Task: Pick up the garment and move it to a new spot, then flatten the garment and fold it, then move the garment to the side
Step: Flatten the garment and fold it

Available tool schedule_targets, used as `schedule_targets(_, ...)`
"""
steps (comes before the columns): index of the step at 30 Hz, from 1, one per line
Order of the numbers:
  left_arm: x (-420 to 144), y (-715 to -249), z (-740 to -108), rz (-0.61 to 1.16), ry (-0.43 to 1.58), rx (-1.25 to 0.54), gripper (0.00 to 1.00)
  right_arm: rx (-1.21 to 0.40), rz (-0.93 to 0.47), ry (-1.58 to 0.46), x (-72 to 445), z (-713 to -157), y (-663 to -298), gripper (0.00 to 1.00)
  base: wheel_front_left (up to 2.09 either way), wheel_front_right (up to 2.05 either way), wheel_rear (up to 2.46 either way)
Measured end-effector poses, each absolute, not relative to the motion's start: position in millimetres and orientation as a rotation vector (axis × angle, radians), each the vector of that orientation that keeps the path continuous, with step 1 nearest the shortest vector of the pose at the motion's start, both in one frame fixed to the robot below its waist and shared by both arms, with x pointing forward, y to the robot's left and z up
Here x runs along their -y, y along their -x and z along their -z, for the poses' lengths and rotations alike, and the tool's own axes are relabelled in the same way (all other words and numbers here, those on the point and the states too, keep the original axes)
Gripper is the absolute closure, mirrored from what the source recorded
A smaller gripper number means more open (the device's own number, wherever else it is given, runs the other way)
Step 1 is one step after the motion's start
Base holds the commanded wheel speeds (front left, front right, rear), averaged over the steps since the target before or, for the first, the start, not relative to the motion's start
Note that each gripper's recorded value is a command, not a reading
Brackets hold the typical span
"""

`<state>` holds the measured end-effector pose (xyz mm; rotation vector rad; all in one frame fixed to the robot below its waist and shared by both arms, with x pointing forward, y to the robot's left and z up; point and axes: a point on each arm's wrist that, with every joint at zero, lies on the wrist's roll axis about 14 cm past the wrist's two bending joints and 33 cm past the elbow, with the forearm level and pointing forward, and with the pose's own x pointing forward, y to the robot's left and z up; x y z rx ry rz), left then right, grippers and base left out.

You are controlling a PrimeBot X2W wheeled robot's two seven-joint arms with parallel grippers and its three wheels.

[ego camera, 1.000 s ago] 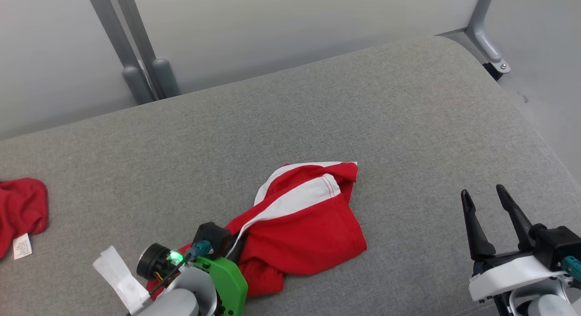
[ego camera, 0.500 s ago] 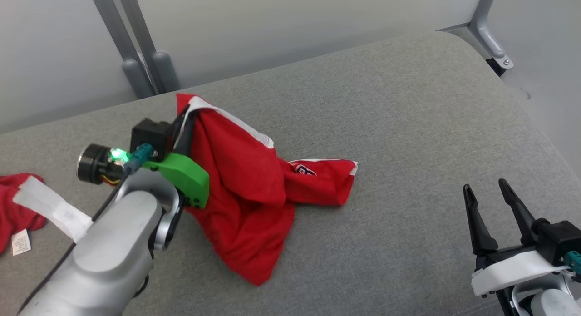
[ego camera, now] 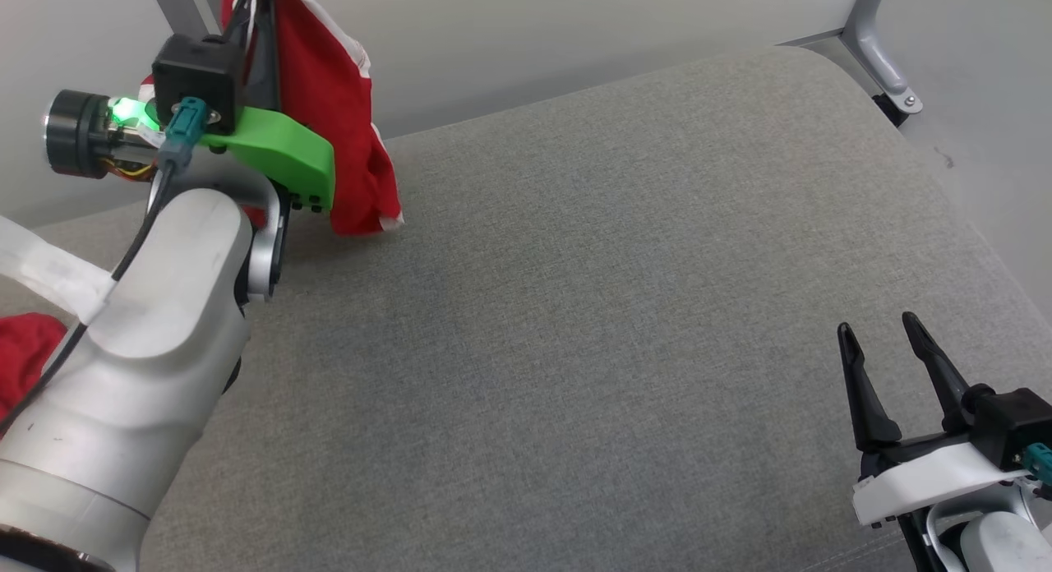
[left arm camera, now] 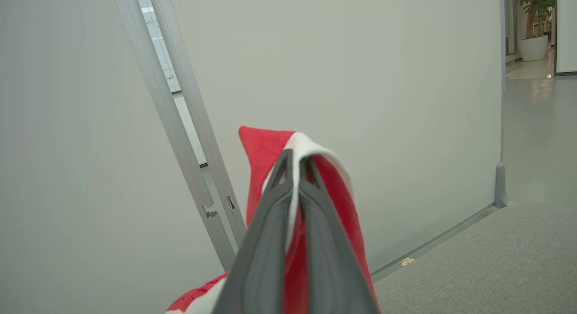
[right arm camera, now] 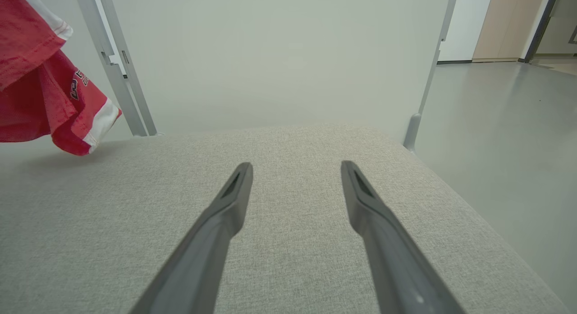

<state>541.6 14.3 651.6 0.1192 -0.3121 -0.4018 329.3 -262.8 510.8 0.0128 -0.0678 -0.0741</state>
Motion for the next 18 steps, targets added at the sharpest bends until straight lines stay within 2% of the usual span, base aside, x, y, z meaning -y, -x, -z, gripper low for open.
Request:
schedule_targets(4,0.0,-533.5,-629.8,0.454,-0.147,0.271,1.0,0.072,0.078,-0.017,263.1,-511.7,-329.0,0.0,0.0,0.0,0.0)
schedule_targets(7,17.6,-509.8,-579.6,0.55,-0.172,0.168,1.0,0.072,0.086,-0.023,264.2,-511.2,-328.2,0.0,0.0,0.0,0.0)
schedule_targets(12,45.7,-442.9,-489.6,0.71,-0.174,-0.039,1.0,0.063,0.093,-0.034,264.9,-507.6,-326.4,0.0,0.0,0.0,0.0)
schedule_targets(17,67.2,-384.0,-447.5,0.821,-0.15,-0.146,1.0,0.055,0.085,-0.038,261.7,-504.7,-328.1,0.0,0.0,0.0,0.0)
schedule_targets(18,70.7,-363.4,-433.2,0.853,-0.153,-0.185,0.91,0.055,0.077,-0.039,259.5,-504.6,-329.6,0.0,0.0,0.0,0.0)
